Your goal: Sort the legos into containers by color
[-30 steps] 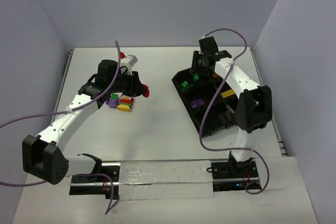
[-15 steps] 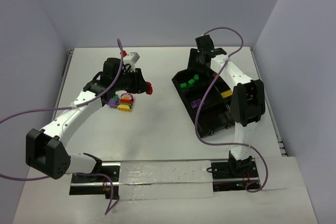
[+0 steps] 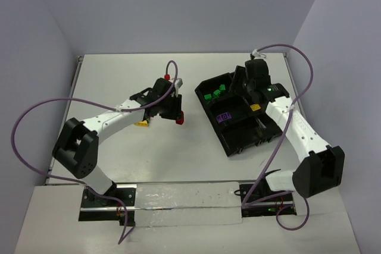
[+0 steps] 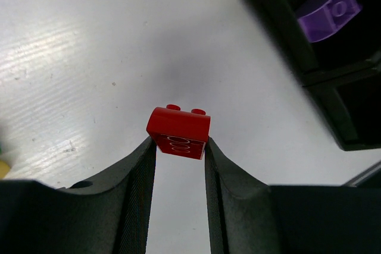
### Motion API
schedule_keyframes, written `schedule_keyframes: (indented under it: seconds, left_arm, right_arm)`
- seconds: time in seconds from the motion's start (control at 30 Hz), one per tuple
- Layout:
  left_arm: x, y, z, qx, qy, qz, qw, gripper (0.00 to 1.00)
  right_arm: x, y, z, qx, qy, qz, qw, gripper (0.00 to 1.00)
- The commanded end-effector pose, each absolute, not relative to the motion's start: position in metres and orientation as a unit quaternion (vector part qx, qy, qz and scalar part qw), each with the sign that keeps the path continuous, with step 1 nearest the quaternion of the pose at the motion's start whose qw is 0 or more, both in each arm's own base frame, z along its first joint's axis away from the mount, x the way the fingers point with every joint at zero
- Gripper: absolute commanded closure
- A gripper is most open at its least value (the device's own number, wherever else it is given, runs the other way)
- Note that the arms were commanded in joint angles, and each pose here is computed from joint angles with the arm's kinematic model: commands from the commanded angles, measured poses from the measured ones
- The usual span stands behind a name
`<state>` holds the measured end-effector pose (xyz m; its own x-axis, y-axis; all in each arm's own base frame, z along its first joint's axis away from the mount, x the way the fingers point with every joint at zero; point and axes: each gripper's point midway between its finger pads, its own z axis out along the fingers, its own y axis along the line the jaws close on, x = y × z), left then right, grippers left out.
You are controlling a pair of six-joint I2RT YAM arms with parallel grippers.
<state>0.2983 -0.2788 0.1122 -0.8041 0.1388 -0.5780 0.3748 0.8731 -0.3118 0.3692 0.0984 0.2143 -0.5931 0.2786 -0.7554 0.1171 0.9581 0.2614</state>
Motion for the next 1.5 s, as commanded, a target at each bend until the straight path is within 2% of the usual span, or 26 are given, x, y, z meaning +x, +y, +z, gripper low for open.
schedule_keyframes:
  seconds: [0.0,0.17,0.27,0.3,0.33,0.47,0.53,0.63,0.77,0.97,1.07,1.2,1.33,1.47]
  left_arm:
    - [0.313,-0.281,0.111,0.086,0.937,-0.17,0.293,1.0]
    - [0.314,-0.271,0.063,0.034,0.971,-0.088,0.221,1.0]
    - [0.312,-0.276,0.054,0.038,0.974,-0.082,0.207,1.0]
    - [0.311,-0.278,0.053,0.04,0.974,-0.087,0.203,0.91]
    - [0.309,-0.283,0.053,0.045,0.974,-0.101,0.198,0.67]
    - [0.304,-0.289,0.057,0.056,0.972,-0.124,0.193,0.25]
    - [0.305,-0.291,0.067,0.058,0.968,-0.135,0.201,0.17]
    - [0.313,-0.286,0.086,0.048,0.965,-0.134,0.219,0.17]
    - [0.331,-0.249,0.11,0.003,0.963,-0.123,0.24,0.18]
    - [0.352,-0.154,0.144,-0.091,0.95,-0.097,0.283,0.17]
    - [0.355,-0.122,0.151,-0.119,0.946,-0.067,0.294,0.15]
    - [0.358,-0.106,0.153,-0.147,0.941,-0.062,0.297,0.15]
    - [0.357,-0.105,0.16,-0.163,0.936,-0.07,0.305,0.15]
    - [0.354,-0.105,0.16,-0.165,0.935,-0.074,0.305,0.15]
  right_arm:
    - [0.356,0.083,0.216,0.149,0.874,0.079,0.455,0.33]
    - [0.353,0.085,0.208,0.175,0.87,0.091,0.453,0.33]
    - [0.354,0.094,0.202,0.174,0.874,0.097,0.444,0.34]
    - [0.354,0.098,0.198,0.168,0.877,0.098,0.438,0.34]
    - [0.354,0.106,0.198,0.159,0.88,0.1,0.437,0.35]
    - [0.354,0.119,0.191,0.151,0.889,0.102,0.42,0.35]
    - [0.356,0.131,0.195,0.151,0.884,0.134,0.423,0.35]
    - [0.353,0.151,0.194,0.123,0.886,0.164,0.415,0.35]
    - [0.342,0.184,0.181,0.069,0.902,0.16,0.396,0.35]
    - [0.329,0.226,0.161,0.05,0.908,0.168,0.381,0.35]
    - [0.319,0.259,0.147,0.023,0.918,0.189,0.348,0.35]
    - [0.312,0.296,0.122,0.011,0.937,0.177,0.3,0.34]
    - [0.31,0.323,0.092,0.005,0.95,0.18,0.254,0.23]
    - [0.314,0.33,0.064,-0.001,0.96,0.157,0.23,0.22]
